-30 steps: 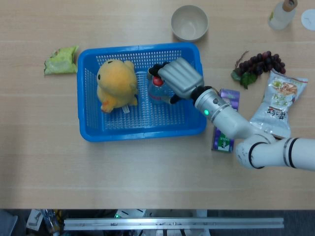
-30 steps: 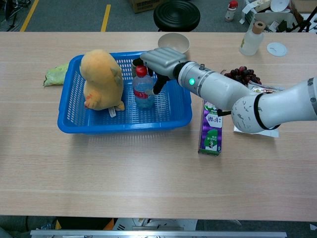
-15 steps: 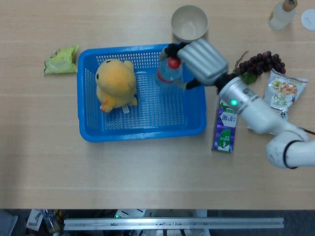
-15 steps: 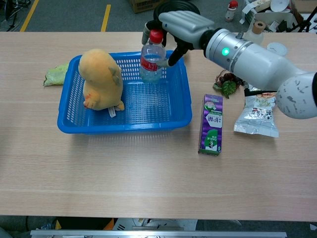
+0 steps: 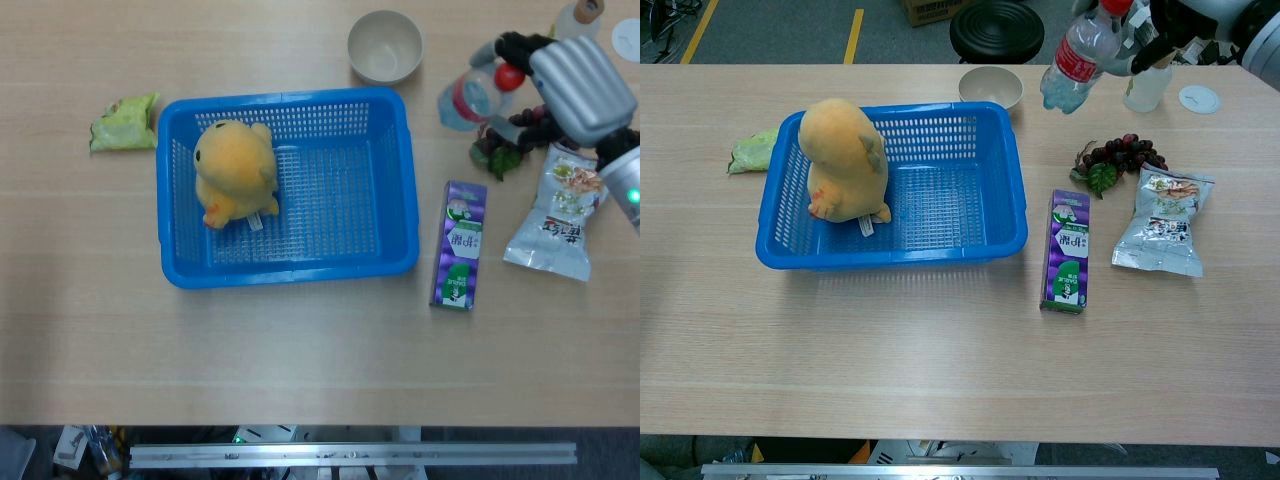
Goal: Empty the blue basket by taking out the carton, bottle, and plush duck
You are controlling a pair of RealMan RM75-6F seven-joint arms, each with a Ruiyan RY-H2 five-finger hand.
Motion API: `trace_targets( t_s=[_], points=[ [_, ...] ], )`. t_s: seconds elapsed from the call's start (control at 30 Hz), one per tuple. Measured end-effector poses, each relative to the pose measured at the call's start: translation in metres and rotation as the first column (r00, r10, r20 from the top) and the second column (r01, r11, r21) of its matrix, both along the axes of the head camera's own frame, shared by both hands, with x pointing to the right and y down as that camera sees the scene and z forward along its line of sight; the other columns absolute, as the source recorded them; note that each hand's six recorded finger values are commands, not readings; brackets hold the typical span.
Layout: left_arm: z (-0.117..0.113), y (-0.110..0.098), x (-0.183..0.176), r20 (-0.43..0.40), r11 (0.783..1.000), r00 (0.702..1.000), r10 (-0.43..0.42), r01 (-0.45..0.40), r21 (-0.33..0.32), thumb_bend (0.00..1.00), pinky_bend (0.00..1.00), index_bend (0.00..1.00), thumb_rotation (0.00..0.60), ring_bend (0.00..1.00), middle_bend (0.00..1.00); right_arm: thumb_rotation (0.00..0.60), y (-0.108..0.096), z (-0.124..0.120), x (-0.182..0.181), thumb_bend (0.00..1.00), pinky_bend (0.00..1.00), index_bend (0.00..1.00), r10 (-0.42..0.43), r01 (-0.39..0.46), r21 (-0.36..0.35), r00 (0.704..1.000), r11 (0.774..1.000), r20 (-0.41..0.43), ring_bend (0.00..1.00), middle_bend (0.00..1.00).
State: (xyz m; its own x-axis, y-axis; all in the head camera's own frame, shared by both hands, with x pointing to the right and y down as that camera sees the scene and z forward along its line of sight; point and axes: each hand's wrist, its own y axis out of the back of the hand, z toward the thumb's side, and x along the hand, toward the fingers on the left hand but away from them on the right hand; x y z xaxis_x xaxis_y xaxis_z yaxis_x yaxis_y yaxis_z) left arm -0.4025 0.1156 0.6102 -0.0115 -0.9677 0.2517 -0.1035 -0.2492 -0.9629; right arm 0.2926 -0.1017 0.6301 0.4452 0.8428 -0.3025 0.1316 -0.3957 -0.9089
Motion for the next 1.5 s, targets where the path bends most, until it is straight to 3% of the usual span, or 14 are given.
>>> trace_targets(
  t_s=[0.2, 0.47, 0.57, 0.7, 0.93, 1.1, 1.3, 1.5],
  points=[
    [0.002, -0.001, 0.006, -0.002, 1.0, 1.0, 0.014, -0.014, -0.002, 0.37, 0.28, 0.19, 0.6, 0.23, 0.27, 0.6, 0.002, 0.028, 0.025, 0.34, 0.73, 0.48, 0.012, -0.015, -0.028, 0.996, 1.0, -0.085, 0.42, 0.44],
    [0.002, 0.001, 0.007, 0.0, 1.0, 1.0, 0.013, -0.013, -0.004, 0.37, 0.28, 0.19, 0.6, 0.23, 0.27, 0.6, 0.018, 0.088, 0.023, 0.33, 0.64, 0.44, -0.005, -0.007, -0.11, 0.994, 0.994, -0.11, 0.35, 0.41],
    [0.001, 0.001, 0.005, 0.002, 1.0, 1.0, 0.011, -0.011, -0.002, 0.37, 0.28, 0.19, 0.6, 0.23, 0.27, 0.6, 0.023, 0.105, 0.019, 0.32, 0.59, 0.37, -0.011, -0.003, -0.129, 0.994, 0.992, -0.107, 0.31, 0.37],
    [0.0, 0.002, 0.004, 0.006, 1.0, 1.0, 0.008, -0.008, -0.001, 0.37, 0.28, 0.19, 0.6, 0.23, 0.27, 0.6, 0.023, 0.115, 0.015, 0.32, 0.52, 0.2, -0.018, 0.003, -0.146, 0.995, 0.989, -0.098, 0.25, 0.3],
    [0.001, 0.001, 0.005, 0.007, 1.0, 1.0, 0.013, -0.013, -0.001, 0.37, 0.28, 0.19, 0.6, 0.23, 0.27, 0.6, 0.022, 0.108, 0.016, 0.31, 0.48, 0.04, -0.018, 0.005, -0.143, 0.996, 0.99, -0.086, 0.2, 0.23],
    [0.0, -0.002, 0.007, 0.024, 1.0, 0.999, 0.022, -0.022, 0.007, 0.37, 0.28, 0.19, 0.6, 0.23, 0.27, 0.6, 0.021, 0.098, 0.015, 0.31, 0.48, 0.02, -0.014, 0.006, -0.135, 0.998, 0.991, -0.062, 0.2, 0.23],
    [-0.004, -0.012, 0.013, 0.025, 0.999, 0.998, 0.051, -0.051, 0.017, 0.37, 0.28, 0.19, 0.6, 0.23, 0.27, 0.6, 0.019, 0.063, 0.02, 0.31, 0.48, 0.02, 0.006, -0.005, -0.077, 1.0, 0.997, 0.012, 0.2, 0.23],
    [-0.004, -0.026, 0.026, 0.009, 0.995, 0.995, 0.096, -0.096, 0.018, 0.37, 0.28, 0.19, 0.6, 0.23, 0.27, 0.6, 0.023, 0.024, 0.044, 0.31, 0.48, 0.02, 0.028, -0.028, -0.006, 0.999, 1.0, 0.024, 0.2, 0.23]
  ],
)
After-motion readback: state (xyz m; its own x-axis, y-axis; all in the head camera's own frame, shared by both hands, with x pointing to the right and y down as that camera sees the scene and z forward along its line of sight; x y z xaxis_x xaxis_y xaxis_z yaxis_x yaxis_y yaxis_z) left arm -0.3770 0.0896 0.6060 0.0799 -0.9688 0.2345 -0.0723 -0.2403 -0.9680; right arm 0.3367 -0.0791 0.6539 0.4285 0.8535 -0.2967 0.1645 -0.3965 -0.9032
